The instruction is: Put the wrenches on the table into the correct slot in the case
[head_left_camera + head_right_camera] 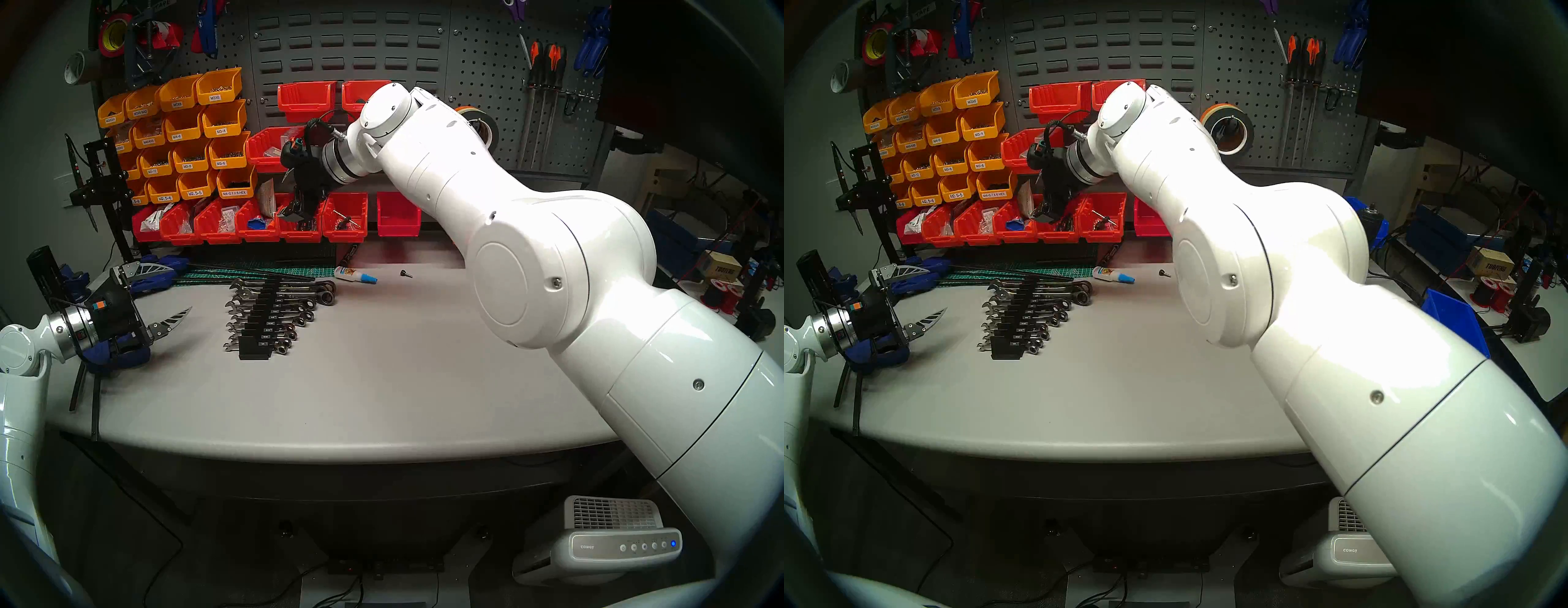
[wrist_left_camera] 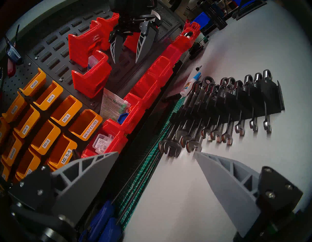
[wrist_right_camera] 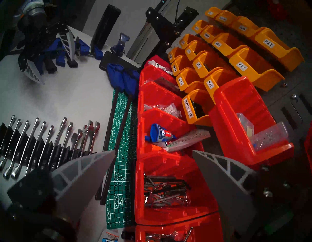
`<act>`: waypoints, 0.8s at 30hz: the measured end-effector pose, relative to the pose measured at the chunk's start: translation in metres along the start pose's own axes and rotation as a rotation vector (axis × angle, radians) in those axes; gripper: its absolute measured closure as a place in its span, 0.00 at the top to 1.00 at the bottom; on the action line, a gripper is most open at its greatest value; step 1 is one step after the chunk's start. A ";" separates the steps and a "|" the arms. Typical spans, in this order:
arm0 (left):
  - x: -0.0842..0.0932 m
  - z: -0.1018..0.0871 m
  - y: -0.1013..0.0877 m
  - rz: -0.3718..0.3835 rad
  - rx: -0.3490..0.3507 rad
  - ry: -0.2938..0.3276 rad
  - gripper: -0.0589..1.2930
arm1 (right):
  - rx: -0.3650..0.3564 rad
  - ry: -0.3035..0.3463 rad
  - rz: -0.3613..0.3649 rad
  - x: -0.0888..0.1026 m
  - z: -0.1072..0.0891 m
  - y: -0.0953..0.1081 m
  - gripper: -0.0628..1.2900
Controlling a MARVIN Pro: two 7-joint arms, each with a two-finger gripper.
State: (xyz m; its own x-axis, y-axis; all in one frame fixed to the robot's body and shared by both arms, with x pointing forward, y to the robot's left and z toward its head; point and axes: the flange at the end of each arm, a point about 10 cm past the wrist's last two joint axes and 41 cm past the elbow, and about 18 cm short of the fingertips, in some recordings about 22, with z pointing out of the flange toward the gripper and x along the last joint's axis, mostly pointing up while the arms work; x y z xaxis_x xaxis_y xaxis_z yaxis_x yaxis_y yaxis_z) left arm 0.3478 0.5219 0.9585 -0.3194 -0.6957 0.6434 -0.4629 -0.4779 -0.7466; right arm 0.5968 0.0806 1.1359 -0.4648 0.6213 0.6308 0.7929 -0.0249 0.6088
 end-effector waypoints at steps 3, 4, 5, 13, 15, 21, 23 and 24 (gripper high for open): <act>0.000 0.000 0.000 0.000 0.000 0.000 0.96 | -0.005 0.009 0.014 -0.002 0.001 -0.001 0.92; 0.000 0.000 0.000 0.000 0.000 0.000 0.96 | -0.007 0.014 0.021 -0.003 0.001 -0.002 0.92; 0.000 0.000 0.000 0.000 0.000 0.000 0.96 | -0.009 0.018 0.026 -0.004 0.002 -0.003 0.92; 0.000 0.000 0.000 0.000 -0.001 0.000 0.96 | -0.033 0.059 0.075 -0.010 0.007 -0.010 0.92; 0.000 0.000 0.000 0.000 -0.001 0.000 0.96 | -0.042 0.076 0.091 -0.012 0.009 -0.013 0.92; 0.000 0.000 0.000 0.000 -0.001 -0.001 0.96 | -0.064 0.120 0.135 -0.016 0.016 -0.023 0.92; 0.000 0.000 0.000 0.000 -0.001 -0.001 0.96 | -0.072 0.136 0.153 -0.018 0.020 -0.028 0.92; 0.000 0.000 0.000 0.000 -0.001 -0.001 0.96 | -0.075 0.142 0.160 -0.019 0.021 -0.030 0.92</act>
State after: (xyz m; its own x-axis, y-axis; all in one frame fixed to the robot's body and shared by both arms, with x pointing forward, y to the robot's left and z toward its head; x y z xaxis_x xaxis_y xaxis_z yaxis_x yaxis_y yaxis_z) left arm 0.3479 0.5219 0.9583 -0.3191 -0.6962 0.6430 -0.4634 -0.4773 -0.7467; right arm 0.5905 0.0861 1.0956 -0.3904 0.4886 0.7803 0.8320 -0.1756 0.5262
